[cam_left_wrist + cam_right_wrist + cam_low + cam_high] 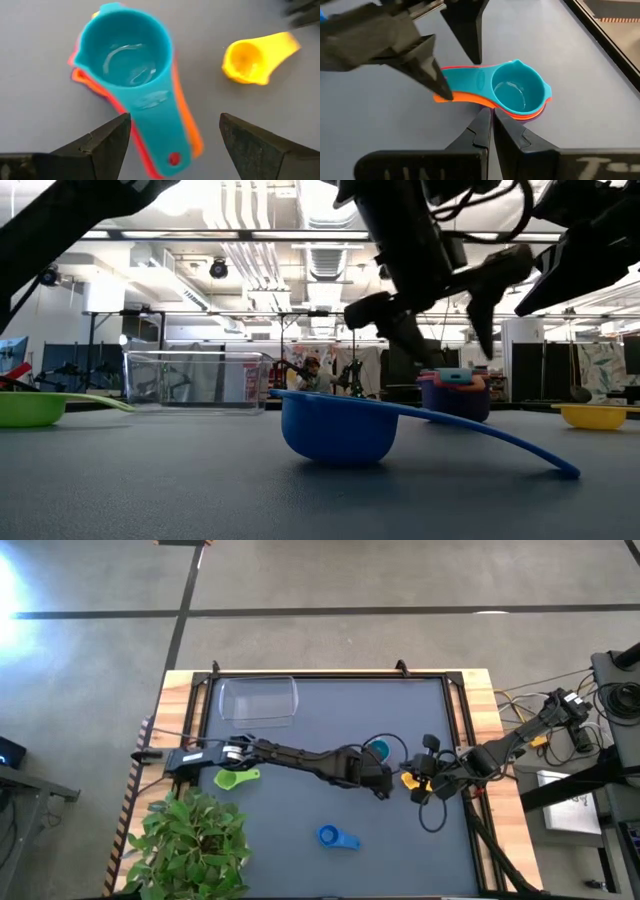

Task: Nest measuring cups in basket
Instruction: Move the nested measuring cups to the center of the table

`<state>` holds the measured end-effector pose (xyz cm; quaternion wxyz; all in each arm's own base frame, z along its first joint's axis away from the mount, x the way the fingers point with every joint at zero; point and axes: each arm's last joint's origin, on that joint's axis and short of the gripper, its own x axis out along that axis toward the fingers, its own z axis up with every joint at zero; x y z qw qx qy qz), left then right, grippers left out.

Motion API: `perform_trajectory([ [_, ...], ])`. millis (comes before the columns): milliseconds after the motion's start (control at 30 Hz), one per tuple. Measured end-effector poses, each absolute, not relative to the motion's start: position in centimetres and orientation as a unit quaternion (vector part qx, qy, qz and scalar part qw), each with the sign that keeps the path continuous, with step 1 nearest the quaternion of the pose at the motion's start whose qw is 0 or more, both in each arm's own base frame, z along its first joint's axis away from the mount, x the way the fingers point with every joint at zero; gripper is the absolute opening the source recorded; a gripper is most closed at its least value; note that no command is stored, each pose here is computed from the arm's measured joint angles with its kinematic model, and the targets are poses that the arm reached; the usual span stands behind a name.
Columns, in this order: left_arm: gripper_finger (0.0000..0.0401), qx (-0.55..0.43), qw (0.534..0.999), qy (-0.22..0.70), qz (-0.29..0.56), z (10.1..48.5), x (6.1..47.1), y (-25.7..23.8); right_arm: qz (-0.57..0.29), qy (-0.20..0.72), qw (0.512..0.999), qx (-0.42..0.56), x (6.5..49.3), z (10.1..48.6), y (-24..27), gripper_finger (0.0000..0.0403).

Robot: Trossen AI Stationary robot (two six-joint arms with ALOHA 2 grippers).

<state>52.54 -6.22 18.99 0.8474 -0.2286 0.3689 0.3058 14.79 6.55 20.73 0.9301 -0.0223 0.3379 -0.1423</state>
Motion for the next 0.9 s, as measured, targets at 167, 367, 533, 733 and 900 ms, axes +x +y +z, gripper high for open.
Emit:
perform_trajectory([
  [167,0.0287,-0.229,0.851,0.353,0.313,19.1,52.6,-6.9,-0.143,0.338,0.930,-0.022,14.8,20.7,6.5,0.0009],
  [367,0.0288,-0.227,0.847,0.344,0.335,19.0,52.4,-6.9,-0.143,0.338,0.930,-0.020,14.8,20.7,6.5,0.0009],
  [533,0.0288,-0.230,0.852,0.335,0.329,19.0,52.5,-7.3,-0.144,0.338,0.930,-0.019,14.8,20.7,6.5,0.0009],
  [733,0.0288,-0.223,0.850,0.332,0.343,18.2,52.3,-7.5,-0.145,0.337,0.930,-0.019,14.8,20.7,6.5,0.0009],
  [900,0.0288,-0.215,0.852,0.318,0.356,18.2,52.3,-7.5,-0.145,0.337,0.930,-0.018,14.8,20.7,6.5,0.0009],
])
